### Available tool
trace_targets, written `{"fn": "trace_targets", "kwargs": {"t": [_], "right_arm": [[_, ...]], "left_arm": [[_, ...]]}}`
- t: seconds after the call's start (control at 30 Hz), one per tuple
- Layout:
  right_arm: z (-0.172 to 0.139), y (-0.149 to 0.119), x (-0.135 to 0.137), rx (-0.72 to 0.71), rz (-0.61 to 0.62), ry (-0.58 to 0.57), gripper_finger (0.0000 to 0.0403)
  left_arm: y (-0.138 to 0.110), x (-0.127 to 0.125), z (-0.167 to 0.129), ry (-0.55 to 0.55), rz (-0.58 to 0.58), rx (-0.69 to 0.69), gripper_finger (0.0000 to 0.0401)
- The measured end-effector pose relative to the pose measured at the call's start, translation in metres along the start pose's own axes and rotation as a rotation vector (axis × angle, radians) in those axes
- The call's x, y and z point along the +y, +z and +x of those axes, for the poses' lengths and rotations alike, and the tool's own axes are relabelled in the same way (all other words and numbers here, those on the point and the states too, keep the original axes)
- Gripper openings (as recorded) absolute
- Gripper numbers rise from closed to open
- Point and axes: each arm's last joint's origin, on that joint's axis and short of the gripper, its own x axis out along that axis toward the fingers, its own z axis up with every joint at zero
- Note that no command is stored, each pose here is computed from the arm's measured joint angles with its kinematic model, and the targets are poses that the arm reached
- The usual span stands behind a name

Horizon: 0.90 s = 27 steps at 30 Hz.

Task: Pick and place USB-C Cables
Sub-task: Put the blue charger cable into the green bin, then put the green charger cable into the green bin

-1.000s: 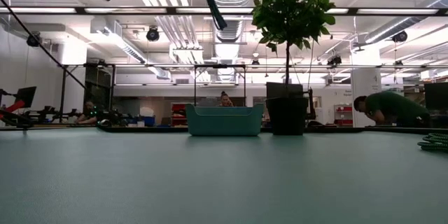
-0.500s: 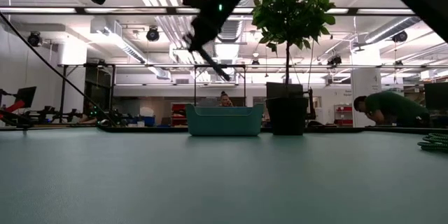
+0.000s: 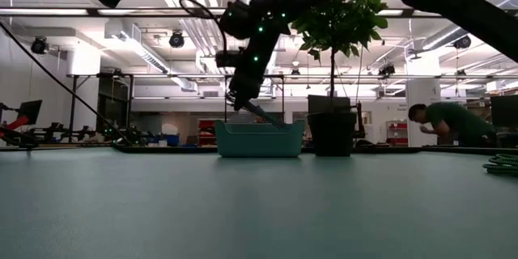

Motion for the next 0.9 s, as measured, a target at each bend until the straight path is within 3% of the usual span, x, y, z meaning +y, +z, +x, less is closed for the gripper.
{"fn": "trace_targets", "kwargs": {"t": [0.63, 0.9], "right_arm": [[0.022, -0.009, 0.004, 0.054, 0.080, 0.009, 0.0127], [0.015, -0.006, 0.004, 0.045, 0.097, 0.009, 0.0136]], "left_arm": [[0.000, 0.000, 0.000, 0.000, 0.002, 0.002, 0.0185], [-0.001, -0.001, 0.001, 0.000, 0.003, 0.005, 0.0185]]}}
